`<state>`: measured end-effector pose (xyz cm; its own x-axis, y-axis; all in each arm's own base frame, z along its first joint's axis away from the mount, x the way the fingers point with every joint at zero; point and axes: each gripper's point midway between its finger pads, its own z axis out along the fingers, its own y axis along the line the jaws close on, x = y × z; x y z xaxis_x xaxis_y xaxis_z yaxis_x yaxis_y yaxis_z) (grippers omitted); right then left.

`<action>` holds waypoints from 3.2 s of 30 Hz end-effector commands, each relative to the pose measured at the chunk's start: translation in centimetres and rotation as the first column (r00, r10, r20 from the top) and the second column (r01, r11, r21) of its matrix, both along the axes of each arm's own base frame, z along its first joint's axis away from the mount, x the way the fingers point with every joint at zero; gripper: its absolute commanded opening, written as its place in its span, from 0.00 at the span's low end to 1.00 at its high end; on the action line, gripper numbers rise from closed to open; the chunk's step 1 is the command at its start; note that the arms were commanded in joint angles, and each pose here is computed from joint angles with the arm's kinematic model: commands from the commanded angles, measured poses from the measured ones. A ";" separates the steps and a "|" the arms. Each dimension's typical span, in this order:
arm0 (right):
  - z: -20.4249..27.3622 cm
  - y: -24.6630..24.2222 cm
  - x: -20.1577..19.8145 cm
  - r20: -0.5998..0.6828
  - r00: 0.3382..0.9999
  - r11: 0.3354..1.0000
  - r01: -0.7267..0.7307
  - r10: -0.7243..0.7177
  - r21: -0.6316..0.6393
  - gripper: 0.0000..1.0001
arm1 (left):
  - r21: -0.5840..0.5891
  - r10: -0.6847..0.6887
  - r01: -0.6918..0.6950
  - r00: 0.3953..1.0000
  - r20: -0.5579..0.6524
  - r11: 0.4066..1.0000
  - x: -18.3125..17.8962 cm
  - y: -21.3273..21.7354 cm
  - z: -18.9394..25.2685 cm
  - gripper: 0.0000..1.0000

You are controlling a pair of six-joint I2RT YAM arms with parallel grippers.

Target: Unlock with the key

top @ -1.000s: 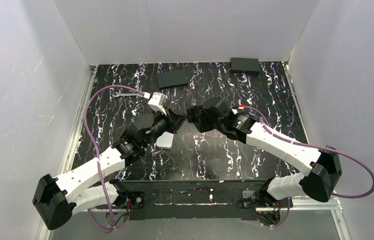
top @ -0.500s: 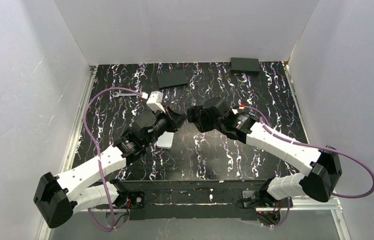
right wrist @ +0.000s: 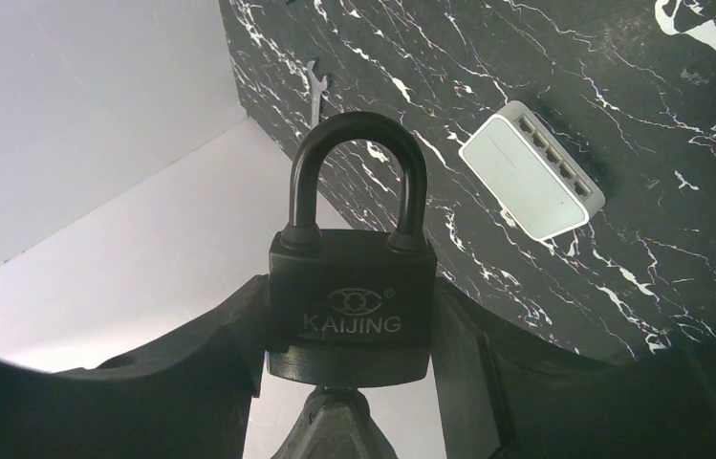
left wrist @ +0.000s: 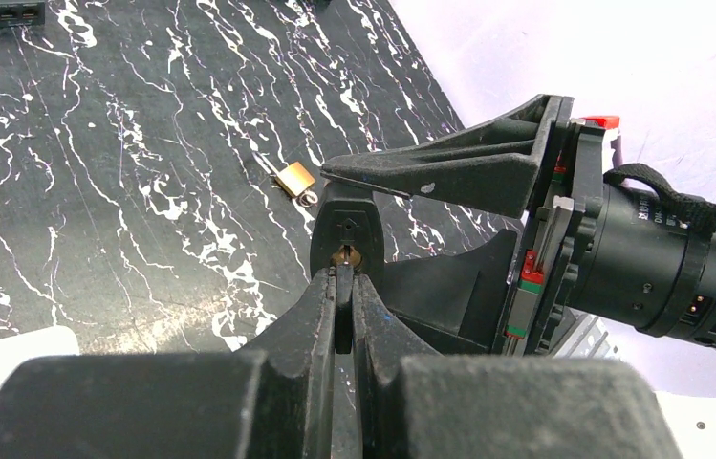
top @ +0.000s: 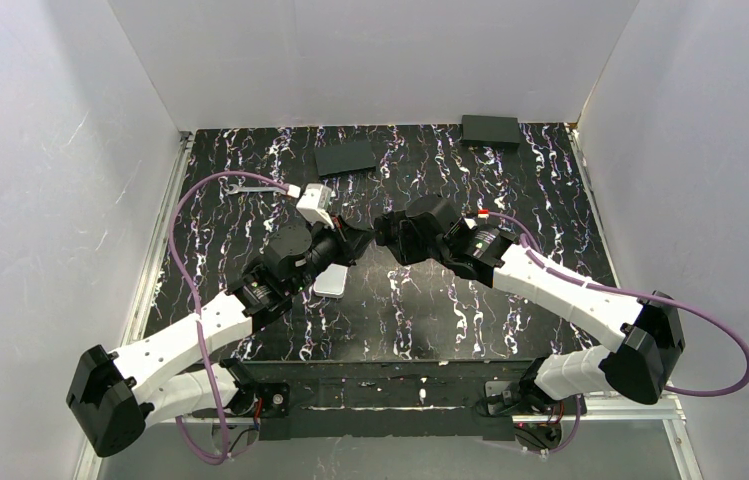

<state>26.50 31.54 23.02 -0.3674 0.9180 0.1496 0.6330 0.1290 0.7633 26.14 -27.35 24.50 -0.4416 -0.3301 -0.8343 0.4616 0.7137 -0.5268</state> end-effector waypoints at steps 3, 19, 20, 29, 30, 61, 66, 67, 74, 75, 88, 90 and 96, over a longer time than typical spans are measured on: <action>6.5 2.2 0.1 0.100 0.995 0.984 -0.046 0.030 0.169 0.01 | 0.046 -0.009 0.009 1.000 0.016 0.999 0.0 0.2 -1.1 0.00; 6.5 2.2 0.0 0.100 0.994 0.984 -0.052 0.035 0.168 0.01 | 0.102 -0.045 0.035 0.995 0.091 0.994 0.7 -0.5 -0.8 0.00; 6.5 2.2 0.0 0.101 0.994 0.985 -0.051 0.034 0.167 0.01 | 0.097 -0.045 0.037 0.995 0.088 0.995 0.7 -0.5 -0.8 0.00; 6.8 2.5 -0.2 0.103 0.993 0.982 -0.068 0.050 0.175 0.01 | 0.039 -0.017 0.015 0.998 0.055 0.999 0.6 -0.4 -0.4 0.00; 7.2 2.7 -0.3 0.110 0.992 0.981 -0.079 0.060 0.178 0.01 | 0.046 -0.013 0.011 0.999 0.048 0.999 0.7 -0.5 -0.7 0.00; 8.4 1.3 -1.0 0.190 0.980 0.996 -0.065 0.051 0.068 0.01 | 0.027 -0.003 0.000 0.994 0.108 1.000 -0.2 1.0 0.0 0.43; 8.3 0.9 -1.0 0.194 0.980 0.997 -0.055 0.043 0.060 0.01 | 0.027 -0.008 0.005 0.993 0.117 1.000 -1.0 1.8 0.4 0.36; 8.3 0.9 -0.9 0.194 0.980 0.997 -0.055 0.042 0.058 0.01 | 0.030 -0.008 0.004 0.993 0.120 1.000 -1.1 1.9 0.4 0.30; 8.4 1.1 -1.0 0.187 0.981 0.997 -0.063 0.052 0.053 0.01 | 0.112 -0.092 0.072 0.979 0.182 0.991 -1.4 1.2 0.6 0.00; 8.5 1.2 -1.0 0.187 0.981 0.997 -0.065 0.054 0.052 0.01 | 0.127 -0.105 0.081 0.975 0.195 0.989 -1.5 1.2 0.8 0.00; 9.6 0.6 -0.4 0.259 0.961 0.995 -0.078 0.091 -0.061 0.01 | 0.317 -0.222 0.115 0.919 0.325 0.941 -1.7 1.5 2.3 0.00; 9.9 0.6 -0.3 0.263 0.958 0.991 -0.085 0.111 -0.105 0.01 | 0.317 -0.220 0.113 0.920 0.325 0.942 -1.8 1.7 2.3 0.00; 11.0 2.3 -0.5 0.305 0.930 0.977 -0.173 0.203 -0.124 0.01 | 0.324 -0.231 0.121 0.915 0.329 0.938 -2.1 1.8 2.2 0.00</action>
<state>24.86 33.04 27.89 -0.5394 0.8390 -0.0710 0.4673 0.3684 0.8037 24.32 -26.34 27.75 -0.1227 -0.0736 -0.9897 0.7101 0.6902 -0.1394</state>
